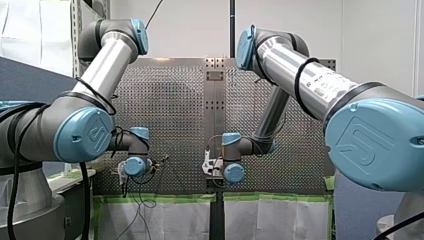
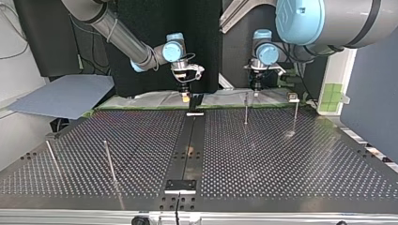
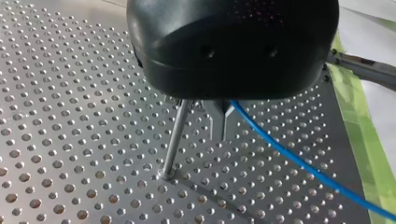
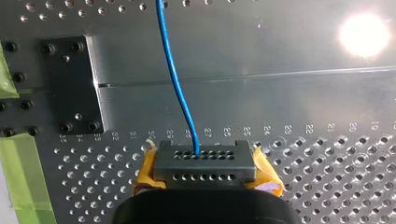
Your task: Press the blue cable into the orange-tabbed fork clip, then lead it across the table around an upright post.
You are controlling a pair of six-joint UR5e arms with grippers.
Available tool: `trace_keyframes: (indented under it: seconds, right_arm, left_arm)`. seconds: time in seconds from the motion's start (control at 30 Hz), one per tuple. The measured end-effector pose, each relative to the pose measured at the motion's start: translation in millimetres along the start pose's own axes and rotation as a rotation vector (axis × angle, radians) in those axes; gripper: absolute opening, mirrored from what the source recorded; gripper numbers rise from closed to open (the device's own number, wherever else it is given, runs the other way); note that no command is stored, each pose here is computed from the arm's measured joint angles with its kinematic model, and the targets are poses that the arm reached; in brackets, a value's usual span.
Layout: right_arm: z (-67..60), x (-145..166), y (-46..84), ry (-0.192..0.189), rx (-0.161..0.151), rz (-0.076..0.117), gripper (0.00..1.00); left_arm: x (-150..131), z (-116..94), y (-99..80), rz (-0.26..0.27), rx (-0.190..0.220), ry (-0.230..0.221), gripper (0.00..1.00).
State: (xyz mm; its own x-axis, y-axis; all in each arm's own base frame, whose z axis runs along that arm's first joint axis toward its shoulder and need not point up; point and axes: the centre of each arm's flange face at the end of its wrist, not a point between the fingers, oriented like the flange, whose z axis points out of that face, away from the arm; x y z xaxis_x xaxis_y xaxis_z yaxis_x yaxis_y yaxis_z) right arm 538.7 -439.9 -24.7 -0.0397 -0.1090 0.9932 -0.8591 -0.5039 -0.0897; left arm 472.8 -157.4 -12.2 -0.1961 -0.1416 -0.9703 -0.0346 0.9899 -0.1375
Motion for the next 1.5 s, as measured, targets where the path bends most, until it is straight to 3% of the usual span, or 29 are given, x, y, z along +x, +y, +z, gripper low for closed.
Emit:
trace_keyframes:
  seconds: [0.6,1.0,1.23,1.3,1.33,1.4,1.43,1.5]
  right_arm:
    - [12.4,6.3,22.5,0.013,-0.034,0.003,0.0]
    - [32.9,22.9,33.7,0.033,-0.051,0.007,0.0]
    - [35.2,25.1,34.4,0.024,-0.054,0.004,0.0]
    - [34.7,24.6,34.6,0.019,-0.054,0.003,0.0]
    - [34.6,24.5,34.7,0.018,-0.054,0.003,0.0]
    - [34.3,24.2,34.7,0.015,-0.055,0.002,0.0]
    - [34.3,24.1,34.8,0.014,-0.055,0.002,0.0]
    - [34.0,23.8,34.9,0.011,-0.055,0.002,0.0]
  left_arm:
    - [-14.5,24.9,-3.0,-0.026,0.001,0.008,0.0]
    - [-26.1,41.1,-3.8,-0.075,0.02,-0.018,0.0]
    - [-31.2,47.2,1.9,-0.079,0.008,-0.045,0.0]
    - [-33.5,49.5,4.5,-0.078,0.003,-0.062,0.22]
    - [-35.3,51.3,6.6,-0.077,-0.004,-0.076,0.22]
    - [-38.0,53.7,10.2,-0.075,-0.018,-0.097,0.43]
    - [-39.9,55.4,12.8,-0.073,-0.029,-0.112,0.43]
    - [-42.5,57.5,16.6,-0.066,-0.047,-0.133,0.66]
